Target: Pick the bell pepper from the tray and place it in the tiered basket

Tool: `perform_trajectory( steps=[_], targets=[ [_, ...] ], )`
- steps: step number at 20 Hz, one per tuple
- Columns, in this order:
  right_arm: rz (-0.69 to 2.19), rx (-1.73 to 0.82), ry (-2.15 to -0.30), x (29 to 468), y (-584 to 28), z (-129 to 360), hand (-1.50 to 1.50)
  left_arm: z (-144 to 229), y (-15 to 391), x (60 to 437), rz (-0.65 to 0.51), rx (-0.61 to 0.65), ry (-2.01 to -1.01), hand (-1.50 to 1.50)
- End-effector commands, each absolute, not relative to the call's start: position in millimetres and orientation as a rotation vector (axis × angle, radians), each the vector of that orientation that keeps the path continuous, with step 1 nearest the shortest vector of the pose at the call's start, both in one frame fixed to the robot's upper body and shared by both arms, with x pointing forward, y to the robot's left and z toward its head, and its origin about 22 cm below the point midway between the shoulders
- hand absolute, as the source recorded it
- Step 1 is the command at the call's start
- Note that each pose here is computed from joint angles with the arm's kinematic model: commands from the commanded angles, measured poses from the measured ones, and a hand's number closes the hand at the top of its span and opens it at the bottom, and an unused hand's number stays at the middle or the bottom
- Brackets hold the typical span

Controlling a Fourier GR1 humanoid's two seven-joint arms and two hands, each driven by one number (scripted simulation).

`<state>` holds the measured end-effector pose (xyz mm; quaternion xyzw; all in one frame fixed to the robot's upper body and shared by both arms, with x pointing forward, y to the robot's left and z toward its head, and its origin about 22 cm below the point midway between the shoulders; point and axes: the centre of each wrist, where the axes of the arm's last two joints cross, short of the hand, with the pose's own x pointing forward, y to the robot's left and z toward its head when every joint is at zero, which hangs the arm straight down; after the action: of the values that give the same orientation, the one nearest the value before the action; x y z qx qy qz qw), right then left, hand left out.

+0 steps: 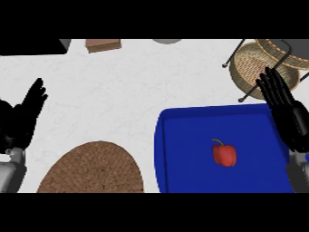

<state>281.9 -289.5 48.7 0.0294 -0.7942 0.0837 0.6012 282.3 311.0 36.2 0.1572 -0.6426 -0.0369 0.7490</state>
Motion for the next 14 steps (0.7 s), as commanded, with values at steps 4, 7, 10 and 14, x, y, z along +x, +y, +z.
perform_trajectory(
  steps=[4, 7, 10, 14],
  targets=[
    [-0.065, -0.202, -1.845, 237, -287, 43, 1.5, 49, 322, 291, -0.171, 0.455, -1.509, 0.0],
    [-0.552, -0.279, -2.169, 251, -290, 85, 1.5, 30, 325, 278, -0.135, 0.466, -1.443, 0.0],
    [-0.439, -0.878, -1.486, 178, -341, -14, -1.5, 36, 327, 277, -0.151, 0.509, -1.497, 0.0],
    [-0.459, -1.019, -1.506, 131, -300, -4, -1.5, 27, 321, 269, -0.187, 0.47, -1.511, 0.0]
  ],
)
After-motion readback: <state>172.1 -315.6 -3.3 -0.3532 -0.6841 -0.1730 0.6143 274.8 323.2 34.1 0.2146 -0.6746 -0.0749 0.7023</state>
